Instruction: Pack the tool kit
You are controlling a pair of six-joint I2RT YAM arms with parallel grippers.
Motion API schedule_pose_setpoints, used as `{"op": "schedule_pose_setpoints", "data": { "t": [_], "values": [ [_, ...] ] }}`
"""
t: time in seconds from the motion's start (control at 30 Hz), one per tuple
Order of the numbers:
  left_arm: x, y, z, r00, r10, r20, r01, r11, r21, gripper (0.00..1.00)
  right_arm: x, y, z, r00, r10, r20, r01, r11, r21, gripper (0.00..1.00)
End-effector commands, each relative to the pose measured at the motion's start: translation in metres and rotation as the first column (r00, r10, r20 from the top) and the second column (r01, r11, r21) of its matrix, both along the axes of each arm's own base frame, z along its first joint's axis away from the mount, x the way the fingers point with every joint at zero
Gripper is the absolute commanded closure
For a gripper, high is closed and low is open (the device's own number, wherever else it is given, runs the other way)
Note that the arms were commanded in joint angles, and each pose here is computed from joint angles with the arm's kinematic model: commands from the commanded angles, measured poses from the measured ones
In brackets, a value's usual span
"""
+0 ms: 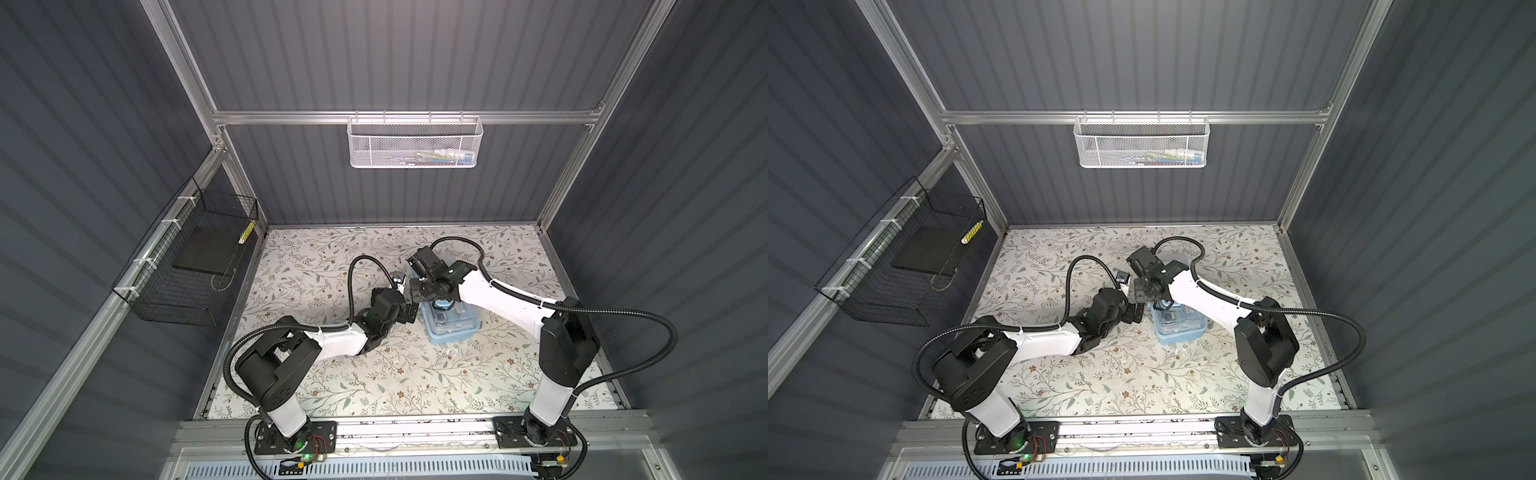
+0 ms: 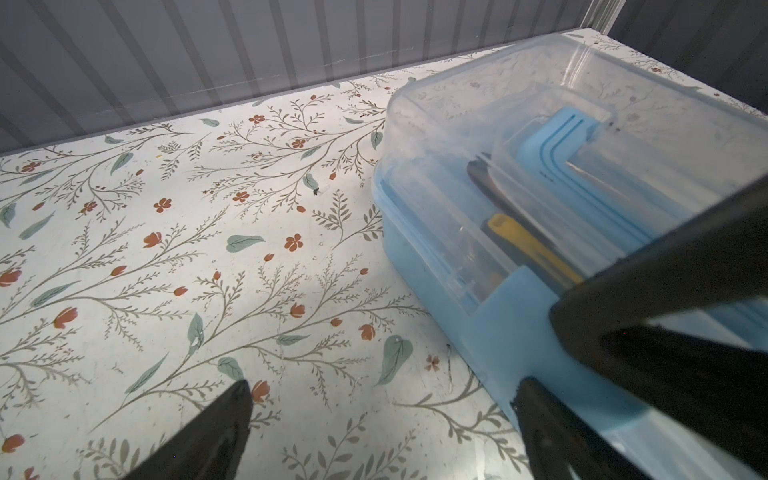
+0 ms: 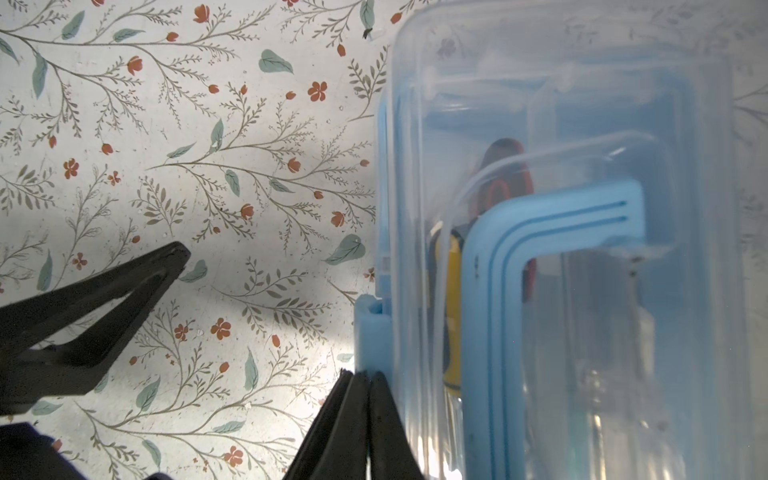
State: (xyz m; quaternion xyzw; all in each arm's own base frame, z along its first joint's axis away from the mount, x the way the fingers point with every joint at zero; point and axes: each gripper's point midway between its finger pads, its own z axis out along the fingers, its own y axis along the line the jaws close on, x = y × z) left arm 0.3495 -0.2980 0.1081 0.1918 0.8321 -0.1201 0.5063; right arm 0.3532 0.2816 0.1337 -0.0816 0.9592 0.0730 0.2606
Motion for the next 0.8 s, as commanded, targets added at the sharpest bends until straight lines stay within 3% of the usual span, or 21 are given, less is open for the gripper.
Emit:
{"op": "schedule_pose_setpoints", "data": {
  "t": [0.0, 0.77],
  "values": [
    [0.0006, -0.0095, -0.0015, 1.000, -0.024, -0.016, 0.023, 0.999, -0.028, 0.00, -0.0016, -0.0059, -0.0011, 1.000, -0.024, -0.010, 0.024, 0.998, -0.053, 0.93],
    [0.0012, -0.0061, -0.0029, 1.000, -0.015, -0.023, 0.014, 0.999, -0.031, 0.00, -0.0049, -0.0099, -0.0096, 0.999, -0.029, -0.023, 0.026, 0.991, -0.134, 0.95]
  ]
}}
